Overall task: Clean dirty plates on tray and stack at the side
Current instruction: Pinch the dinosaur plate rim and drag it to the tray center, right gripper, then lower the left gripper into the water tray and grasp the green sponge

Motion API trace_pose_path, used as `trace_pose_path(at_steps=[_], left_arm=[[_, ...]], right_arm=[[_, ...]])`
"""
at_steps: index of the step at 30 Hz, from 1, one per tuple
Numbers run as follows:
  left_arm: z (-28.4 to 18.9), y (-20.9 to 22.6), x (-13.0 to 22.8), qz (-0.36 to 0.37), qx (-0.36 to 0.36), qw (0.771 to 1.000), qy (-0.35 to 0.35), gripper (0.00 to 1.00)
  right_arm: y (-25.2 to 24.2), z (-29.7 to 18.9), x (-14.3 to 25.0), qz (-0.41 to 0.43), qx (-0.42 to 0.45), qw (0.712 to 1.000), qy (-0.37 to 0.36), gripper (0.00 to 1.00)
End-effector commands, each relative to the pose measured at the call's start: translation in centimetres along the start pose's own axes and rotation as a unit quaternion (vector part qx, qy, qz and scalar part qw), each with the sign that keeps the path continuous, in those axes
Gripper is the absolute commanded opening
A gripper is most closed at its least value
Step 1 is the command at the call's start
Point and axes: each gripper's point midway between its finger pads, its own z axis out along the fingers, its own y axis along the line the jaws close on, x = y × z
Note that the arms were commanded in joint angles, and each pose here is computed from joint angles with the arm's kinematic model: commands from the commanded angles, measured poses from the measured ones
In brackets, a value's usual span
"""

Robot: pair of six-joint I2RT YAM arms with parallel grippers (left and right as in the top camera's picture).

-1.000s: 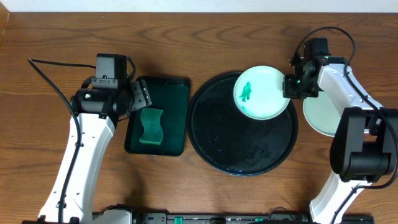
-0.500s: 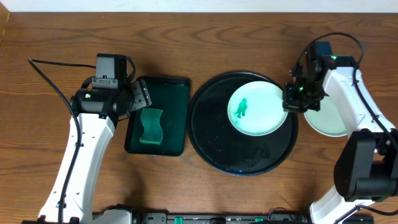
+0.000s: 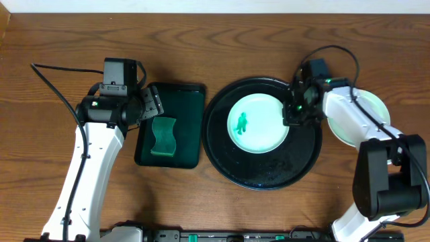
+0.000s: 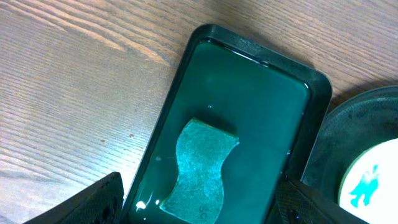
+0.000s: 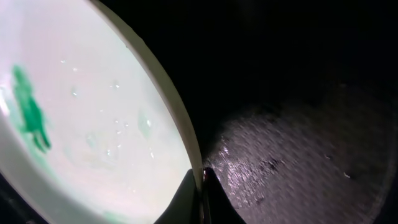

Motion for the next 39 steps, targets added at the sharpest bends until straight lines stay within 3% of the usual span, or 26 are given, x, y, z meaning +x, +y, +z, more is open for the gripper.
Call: trace_pose_path(at_steps=[1, 22, 39], left_arm=[[-0.6, 0.0, -0.8, -0.002, -0.001, 1.0, -0.012, 0.79], [-0.6, -0.3, -0.6, -0.002, 0.005, 1.0, -0.007, 0.79], [-0.1, -0.5, 7.6, 0.005, 0.027, 0.988, 0.151, 0.77]], right_arm=[[0.4, 0.6, 0.5, -0.028, -0.001, 1.0, -0.001, 0.01], [0.6, 0.8, 0.7, -0.075, -0.002, 0.997, 0.0, 0.03], [0.7, 0.8, 0.8, -0.103, -0.002, 0.995, 0.001, 0.09]])
